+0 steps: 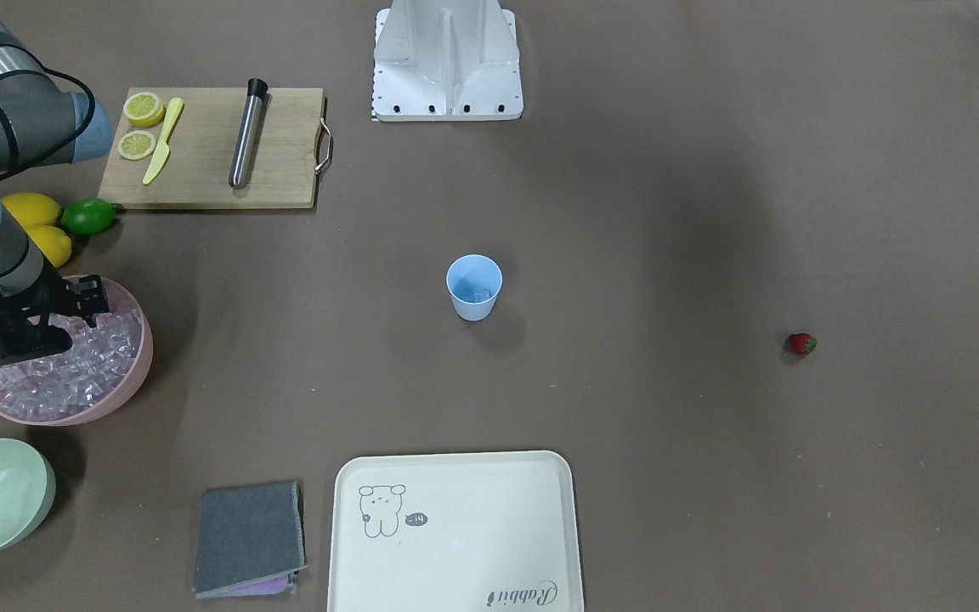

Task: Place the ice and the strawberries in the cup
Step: 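Lower the right gripper into the ice and grasp another cube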

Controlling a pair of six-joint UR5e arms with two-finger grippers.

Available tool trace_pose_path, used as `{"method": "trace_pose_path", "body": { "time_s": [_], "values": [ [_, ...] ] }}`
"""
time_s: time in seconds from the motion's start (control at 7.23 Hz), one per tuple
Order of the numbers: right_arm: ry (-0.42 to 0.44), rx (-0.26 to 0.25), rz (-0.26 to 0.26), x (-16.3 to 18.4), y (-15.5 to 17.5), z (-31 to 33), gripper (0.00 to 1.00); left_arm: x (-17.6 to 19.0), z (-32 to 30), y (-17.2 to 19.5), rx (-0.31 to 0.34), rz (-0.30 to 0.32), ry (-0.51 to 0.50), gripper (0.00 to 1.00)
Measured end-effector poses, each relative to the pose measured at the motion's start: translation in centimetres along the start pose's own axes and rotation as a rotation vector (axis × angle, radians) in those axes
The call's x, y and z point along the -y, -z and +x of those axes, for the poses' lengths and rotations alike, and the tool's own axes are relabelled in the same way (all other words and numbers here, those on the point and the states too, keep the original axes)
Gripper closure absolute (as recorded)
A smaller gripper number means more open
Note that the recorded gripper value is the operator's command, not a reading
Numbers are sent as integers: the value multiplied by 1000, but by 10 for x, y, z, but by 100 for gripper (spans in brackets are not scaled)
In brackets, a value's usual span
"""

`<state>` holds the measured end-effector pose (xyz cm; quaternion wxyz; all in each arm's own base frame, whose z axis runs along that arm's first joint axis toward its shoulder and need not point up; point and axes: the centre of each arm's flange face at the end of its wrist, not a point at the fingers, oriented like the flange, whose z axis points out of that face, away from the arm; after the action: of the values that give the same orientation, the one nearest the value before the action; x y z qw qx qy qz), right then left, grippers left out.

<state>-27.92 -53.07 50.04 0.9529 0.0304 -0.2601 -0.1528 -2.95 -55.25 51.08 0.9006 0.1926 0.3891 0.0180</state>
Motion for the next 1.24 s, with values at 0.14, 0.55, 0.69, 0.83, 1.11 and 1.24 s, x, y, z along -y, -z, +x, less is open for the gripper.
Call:
{"method": "trace_pose_path", "body": {
  "time_s": [0.14,0.55,0.69,0.83,1.11,1.24],
  "values": [
    [0,-6,-2,-2,-2,1,40,0,1,0,-1,0,-1,2],
    [2,-9,2,-2,-1,0,51,0,1,-1,-1,-1,-1,2],
    [1,-8,4,-2,0,-1,58,-1,1,-1,-1,-2,-1,2],
    [-1,-9,5,-2,0,-1,63,-1,1,-1,-1,-3,-1,2],
    [-3,-12,7,-2,0,0,80,-3,0,-2,-1,-3,-2,2],
    [-3,-13,8,-2,1,-1,90,-4,0,-3,-2,-1,-4,2]
  ]
}}
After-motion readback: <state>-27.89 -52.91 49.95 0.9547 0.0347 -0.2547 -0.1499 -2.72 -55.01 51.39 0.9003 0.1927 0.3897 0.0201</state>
